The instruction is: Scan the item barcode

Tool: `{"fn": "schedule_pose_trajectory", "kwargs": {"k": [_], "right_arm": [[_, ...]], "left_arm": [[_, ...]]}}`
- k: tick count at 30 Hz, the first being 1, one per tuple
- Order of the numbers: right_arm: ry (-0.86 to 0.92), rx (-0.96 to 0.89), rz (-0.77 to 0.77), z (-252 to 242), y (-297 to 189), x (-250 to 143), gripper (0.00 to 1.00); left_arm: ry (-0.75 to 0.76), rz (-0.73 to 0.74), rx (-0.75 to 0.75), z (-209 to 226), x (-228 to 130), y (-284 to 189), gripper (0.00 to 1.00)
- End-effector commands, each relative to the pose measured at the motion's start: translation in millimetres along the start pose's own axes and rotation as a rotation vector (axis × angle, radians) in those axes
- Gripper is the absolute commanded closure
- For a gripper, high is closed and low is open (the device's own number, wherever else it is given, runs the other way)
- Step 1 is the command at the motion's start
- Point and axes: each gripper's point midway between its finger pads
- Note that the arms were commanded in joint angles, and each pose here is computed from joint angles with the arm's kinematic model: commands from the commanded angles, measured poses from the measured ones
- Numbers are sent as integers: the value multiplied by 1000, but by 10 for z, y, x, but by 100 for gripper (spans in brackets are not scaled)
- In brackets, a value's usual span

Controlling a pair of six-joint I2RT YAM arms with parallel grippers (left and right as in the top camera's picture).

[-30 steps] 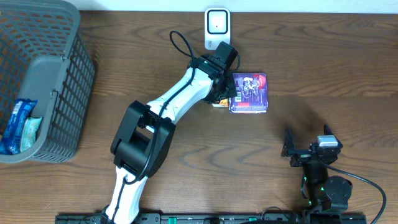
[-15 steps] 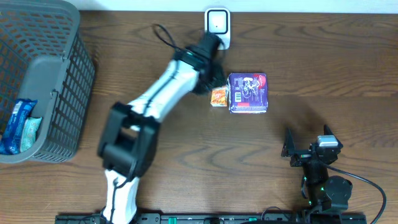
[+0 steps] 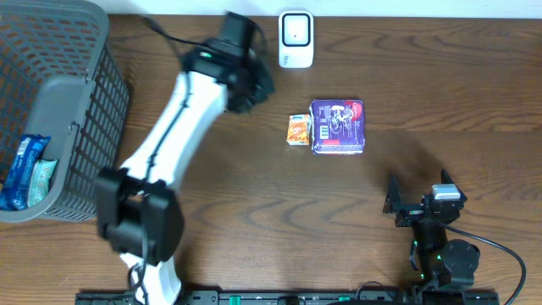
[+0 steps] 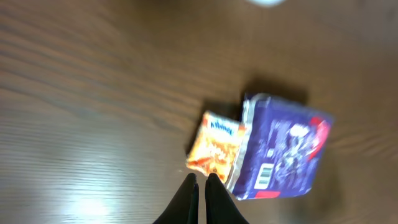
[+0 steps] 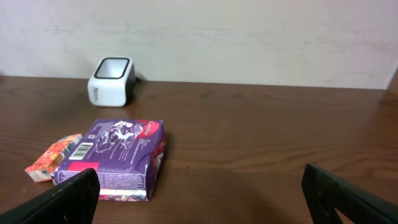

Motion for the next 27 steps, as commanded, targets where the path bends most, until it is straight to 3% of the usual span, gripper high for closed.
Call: {"fn": "schedule_pose_trajectory", "kwargs": {"k": [1, 12, 19, 27], "right_arm": [[-15, 1, 0, -1, -2, -5, 1], [-15, 2, 0, -1, -2, -5, 1], [-15, 1, 0, -1, -2, -5, 1], [-15, 1, 0, -1, -2, -5, 1]], "left_arm": [[57, 91, 28, -77, -329, 390, 93], [95, 139, 39, -263, -667, 1033, 93], [138, 99, -24, -494, -676, 1130, 93], [144, 57, 36, -394, -625, 1235, 93]]}}
Point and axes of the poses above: each gripper's point midway between its finger pads, its own y axis out along the fingers, its own z axis along the line the jaws close on, x = y × z, and after that the axes turned 2 degrees about -y, right-handed
